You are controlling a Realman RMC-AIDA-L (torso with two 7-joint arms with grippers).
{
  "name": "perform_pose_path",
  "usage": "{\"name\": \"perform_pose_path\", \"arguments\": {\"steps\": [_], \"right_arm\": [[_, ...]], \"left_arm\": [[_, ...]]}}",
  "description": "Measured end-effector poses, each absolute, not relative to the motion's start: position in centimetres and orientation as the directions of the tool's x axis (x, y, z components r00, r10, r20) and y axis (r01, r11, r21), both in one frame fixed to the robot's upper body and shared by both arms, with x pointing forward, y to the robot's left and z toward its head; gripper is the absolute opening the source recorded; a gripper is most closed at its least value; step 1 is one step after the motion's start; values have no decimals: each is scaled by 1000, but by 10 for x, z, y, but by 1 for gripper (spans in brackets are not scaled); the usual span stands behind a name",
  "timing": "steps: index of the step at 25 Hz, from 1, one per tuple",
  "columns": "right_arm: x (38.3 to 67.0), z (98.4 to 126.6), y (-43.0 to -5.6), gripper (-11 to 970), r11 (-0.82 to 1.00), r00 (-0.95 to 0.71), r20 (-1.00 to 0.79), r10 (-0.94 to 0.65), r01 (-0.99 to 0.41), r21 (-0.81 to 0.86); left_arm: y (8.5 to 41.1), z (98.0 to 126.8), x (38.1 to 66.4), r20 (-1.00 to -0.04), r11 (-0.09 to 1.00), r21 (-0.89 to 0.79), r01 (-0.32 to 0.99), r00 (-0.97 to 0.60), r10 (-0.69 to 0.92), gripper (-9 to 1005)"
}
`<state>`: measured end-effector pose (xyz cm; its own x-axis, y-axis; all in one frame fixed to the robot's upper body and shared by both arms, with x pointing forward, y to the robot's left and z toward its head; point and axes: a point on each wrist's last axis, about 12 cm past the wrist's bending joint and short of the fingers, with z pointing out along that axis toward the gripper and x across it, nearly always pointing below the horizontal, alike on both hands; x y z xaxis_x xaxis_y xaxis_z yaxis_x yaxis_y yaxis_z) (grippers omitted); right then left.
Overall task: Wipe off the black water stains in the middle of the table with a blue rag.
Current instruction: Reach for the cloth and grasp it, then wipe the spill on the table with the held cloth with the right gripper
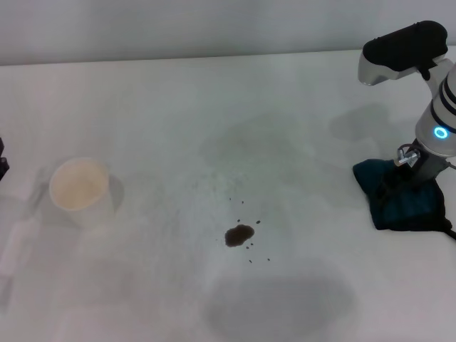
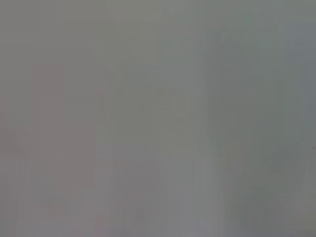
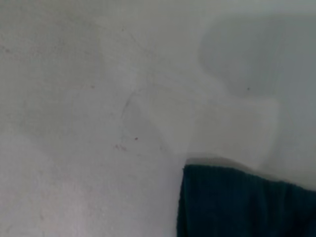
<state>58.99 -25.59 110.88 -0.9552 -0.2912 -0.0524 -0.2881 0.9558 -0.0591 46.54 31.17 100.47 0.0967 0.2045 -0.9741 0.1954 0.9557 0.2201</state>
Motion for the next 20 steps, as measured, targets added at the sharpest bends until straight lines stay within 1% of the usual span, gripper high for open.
{"name": "perform_pose_path", "arguments": {"steps": [14,17,20], "right_arm": [[592,1107,-255,464,955,-954,-59,-294,-291,-63],[593,1110,-253,224,953,-951,-71,-302,-298,-61],[595,1111,-247,180,946,-943,-81,-324,-321,-47]], "left_arm": [[313,1003,464,-975,956,220,192,85,207,876],[313,1003,464,-975,957,220,191,83,207,876],[312,1003,464,-975,957,218,191,83,206,876]]}}
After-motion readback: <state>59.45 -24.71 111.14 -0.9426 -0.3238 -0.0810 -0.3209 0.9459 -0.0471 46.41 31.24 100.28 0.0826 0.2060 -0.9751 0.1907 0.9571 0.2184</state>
